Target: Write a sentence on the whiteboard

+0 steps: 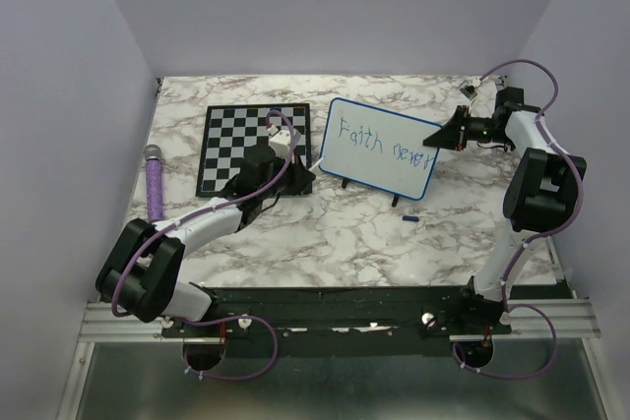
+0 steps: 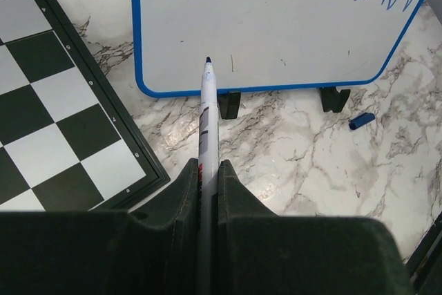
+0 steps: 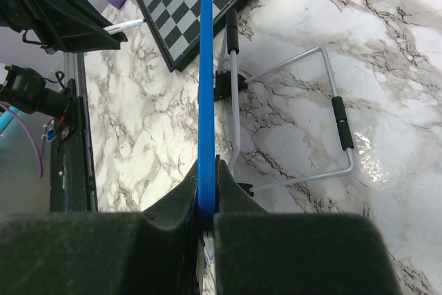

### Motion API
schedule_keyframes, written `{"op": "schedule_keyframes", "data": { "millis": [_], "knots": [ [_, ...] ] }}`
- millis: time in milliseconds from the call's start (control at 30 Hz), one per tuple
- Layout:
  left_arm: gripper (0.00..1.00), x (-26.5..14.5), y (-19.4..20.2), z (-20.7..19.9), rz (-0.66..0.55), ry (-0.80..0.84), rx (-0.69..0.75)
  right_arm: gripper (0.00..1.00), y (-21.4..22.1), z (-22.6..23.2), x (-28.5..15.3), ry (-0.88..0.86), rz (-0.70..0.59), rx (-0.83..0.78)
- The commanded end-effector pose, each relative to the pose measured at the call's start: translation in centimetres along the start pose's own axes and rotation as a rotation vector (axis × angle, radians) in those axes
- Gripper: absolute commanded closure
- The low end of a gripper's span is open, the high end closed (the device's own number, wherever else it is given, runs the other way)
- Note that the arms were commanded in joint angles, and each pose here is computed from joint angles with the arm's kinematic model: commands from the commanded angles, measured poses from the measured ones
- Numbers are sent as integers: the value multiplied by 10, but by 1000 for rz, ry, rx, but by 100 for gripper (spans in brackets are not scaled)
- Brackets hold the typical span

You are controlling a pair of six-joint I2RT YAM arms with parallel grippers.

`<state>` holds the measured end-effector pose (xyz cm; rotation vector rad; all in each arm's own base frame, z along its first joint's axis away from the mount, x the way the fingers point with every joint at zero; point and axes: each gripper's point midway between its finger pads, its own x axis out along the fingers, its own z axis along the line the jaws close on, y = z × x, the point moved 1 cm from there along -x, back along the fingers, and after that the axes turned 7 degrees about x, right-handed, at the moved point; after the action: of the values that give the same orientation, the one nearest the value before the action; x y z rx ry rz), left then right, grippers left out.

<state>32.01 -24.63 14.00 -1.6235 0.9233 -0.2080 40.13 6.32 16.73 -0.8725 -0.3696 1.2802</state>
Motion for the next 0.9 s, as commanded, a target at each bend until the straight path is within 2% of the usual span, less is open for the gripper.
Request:
{"op": "schedule_keyframes", "data": {
  "millis": [0,867],
  "knots": [
    [100,6,2,-2,-4,7,13,99,-5,-3,-1,20,13,-59],
    [100,40,-4,-15,20,10,35,99,-5,-2,-1,21,14,-62]
  ]
}}
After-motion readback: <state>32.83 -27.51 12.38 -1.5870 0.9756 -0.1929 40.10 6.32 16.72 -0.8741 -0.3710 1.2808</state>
